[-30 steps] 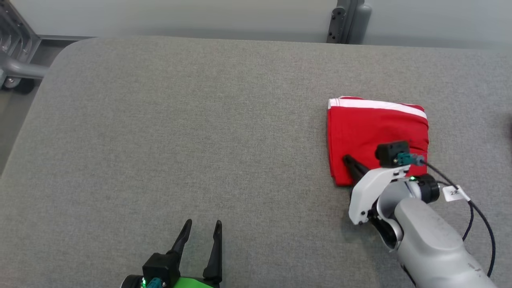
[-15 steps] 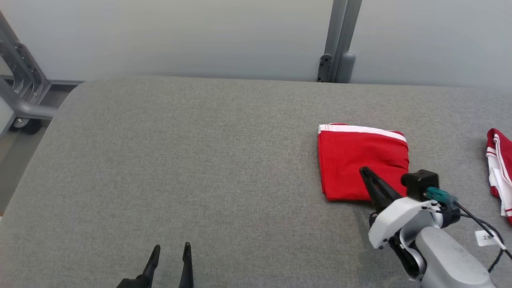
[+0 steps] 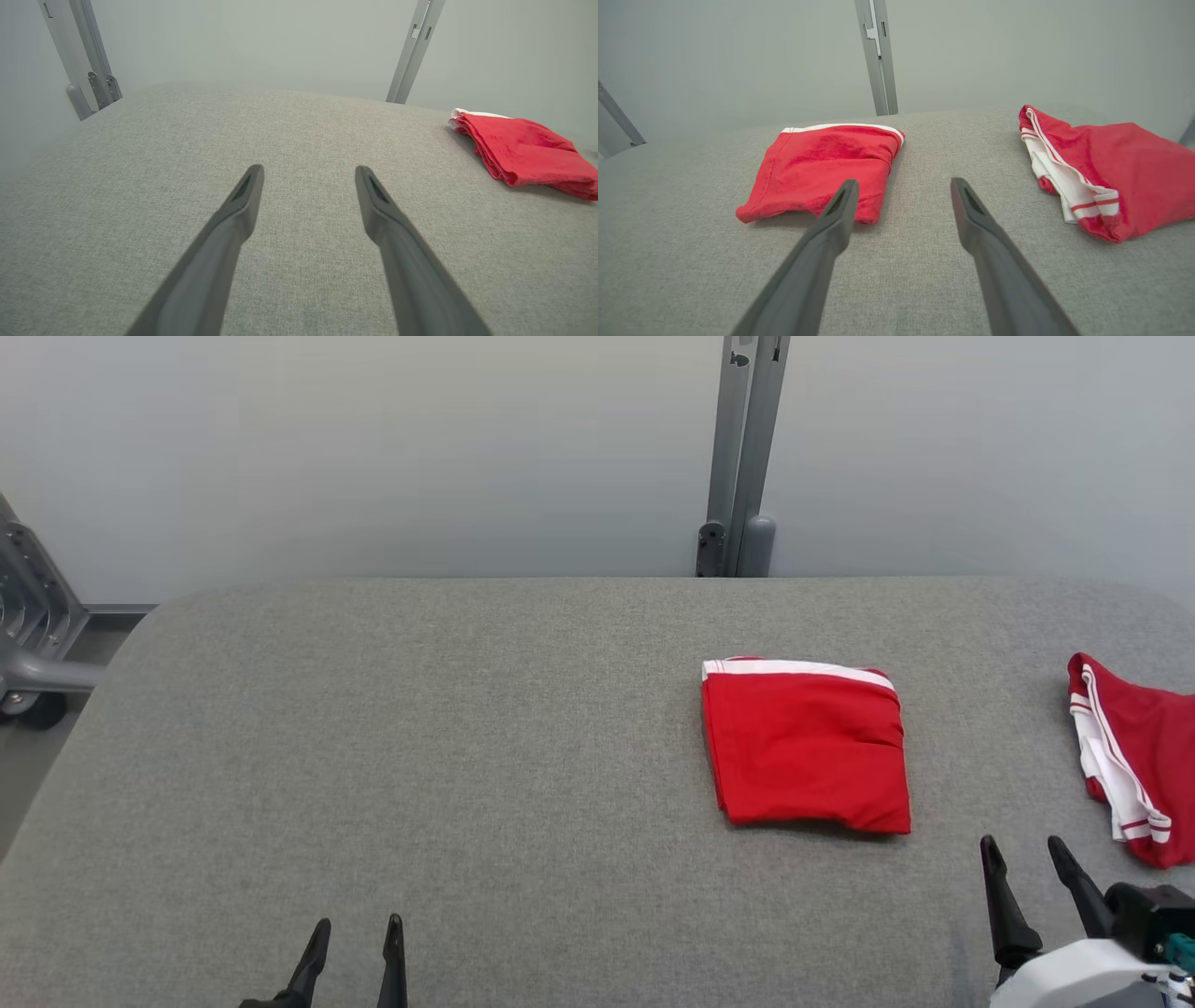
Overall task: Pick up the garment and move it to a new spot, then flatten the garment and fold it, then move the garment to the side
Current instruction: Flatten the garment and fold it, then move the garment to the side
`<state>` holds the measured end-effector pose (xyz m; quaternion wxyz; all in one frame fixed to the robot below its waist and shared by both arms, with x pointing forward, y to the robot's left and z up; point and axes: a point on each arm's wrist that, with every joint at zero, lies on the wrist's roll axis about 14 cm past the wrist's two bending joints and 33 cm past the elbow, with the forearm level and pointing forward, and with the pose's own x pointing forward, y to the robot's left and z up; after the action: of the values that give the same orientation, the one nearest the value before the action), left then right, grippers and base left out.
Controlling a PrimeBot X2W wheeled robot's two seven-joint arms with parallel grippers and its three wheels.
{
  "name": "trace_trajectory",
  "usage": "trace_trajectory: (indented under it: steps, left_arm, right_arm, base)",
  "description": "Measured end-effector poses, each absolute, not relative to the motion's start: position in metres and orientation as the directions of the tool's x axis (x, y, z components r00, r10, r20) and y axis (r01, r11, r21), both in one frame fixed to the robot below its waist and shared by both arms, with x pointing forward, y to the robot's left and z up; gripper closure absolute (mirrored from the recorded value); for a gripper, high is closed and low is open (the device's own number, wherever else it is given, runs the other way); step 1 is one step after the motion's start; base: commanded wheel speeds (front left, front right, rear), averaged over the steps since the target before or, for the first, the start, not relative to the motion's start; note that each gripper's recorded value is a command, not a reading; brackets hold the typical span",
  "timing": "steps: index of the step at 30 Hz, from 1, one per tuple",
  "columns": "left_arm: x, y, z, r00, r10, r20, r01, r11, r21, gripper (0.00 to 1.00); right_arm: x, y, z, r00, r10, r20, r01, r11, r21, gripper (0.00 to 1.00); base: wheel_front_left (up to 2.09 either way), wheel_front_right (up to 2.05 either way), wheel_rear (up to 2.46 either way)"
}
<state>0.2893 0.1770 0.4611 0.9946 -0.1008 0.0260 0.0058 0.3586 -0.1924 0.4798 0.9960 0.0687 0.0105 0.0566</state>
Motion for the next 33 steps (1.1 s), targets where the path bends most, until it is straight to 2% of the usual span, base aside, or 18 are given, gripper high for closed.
trace_trajectory:
  steps: [11,16,18,20,23,26,33]
  left_arm:
    - [0.290,0.174,0.459,0.998,-0.032,-0.053,0.021,0.982,-0.190,0.00]
    - [0.292,0.175,0.459,0.998,-0.026,-0.054,0.015,0.980,-0.198,0.00]
    - [0.294,0.174,0.458,0.998,-0.027,-0.056,0.016,0.979,-0.203,0.00]
    - [0.295,0.169,0.456,0.997,-0.041,-0.066,0.027,0.978,-0.208,0.00]
    - [0.300,0.162,0.452,0.995,-0.061,-0.081,0.043,0.976,-0.213,0.00]
    - [0.314,0.154,0.456,0.993,-0.094,-0.071,0.077,0.975,-0.206,0.00]
    - [0.334,0.147,0.447,0.988,-0.115,-0.105,0.091,0.973,-0.212,0.00]
  right_arm:
    - [0.354,-0.191,0.467,0.995,0.086,-0.045,-0.080,0.989,0.123,0.00]
    - [0.371,-0.186,0.471,0.992,0.107,-0.059,-0.096,0.982,0.162,0.00]
    - [0.386,-0.174,0.472,0.978,0.163,-0.134,-0.133,0.969,0.208,0.00]
    - [0.401,-0.170,0.471,0.958,0.192,-0.214,-0.124,0.947,0.296,0.00]
    - [0.424,-0.178,0.474,0.922,0.217,-0.320,-0.098,0.932,0.349,0.00]
    - [0.450,-0.187,0.475,0.896,0.214,-0.388,-0.069,0.932,0.355,0.00]
    - [0.480,-0.169,0.429,0.809,0.241,-0.537,-0.014,0.920,0.392,0.00]
  base:
    - [0.00,0.00,0.00]
    - [0.00,0.00,0.00]
    - [0.00,0.00,0.00]
    - [0.00,0.00,0.00]
    - [0.00,0.00,0.00]
    - [0.00,0.00,0.00]
    - [0.00,0.00,0.00]
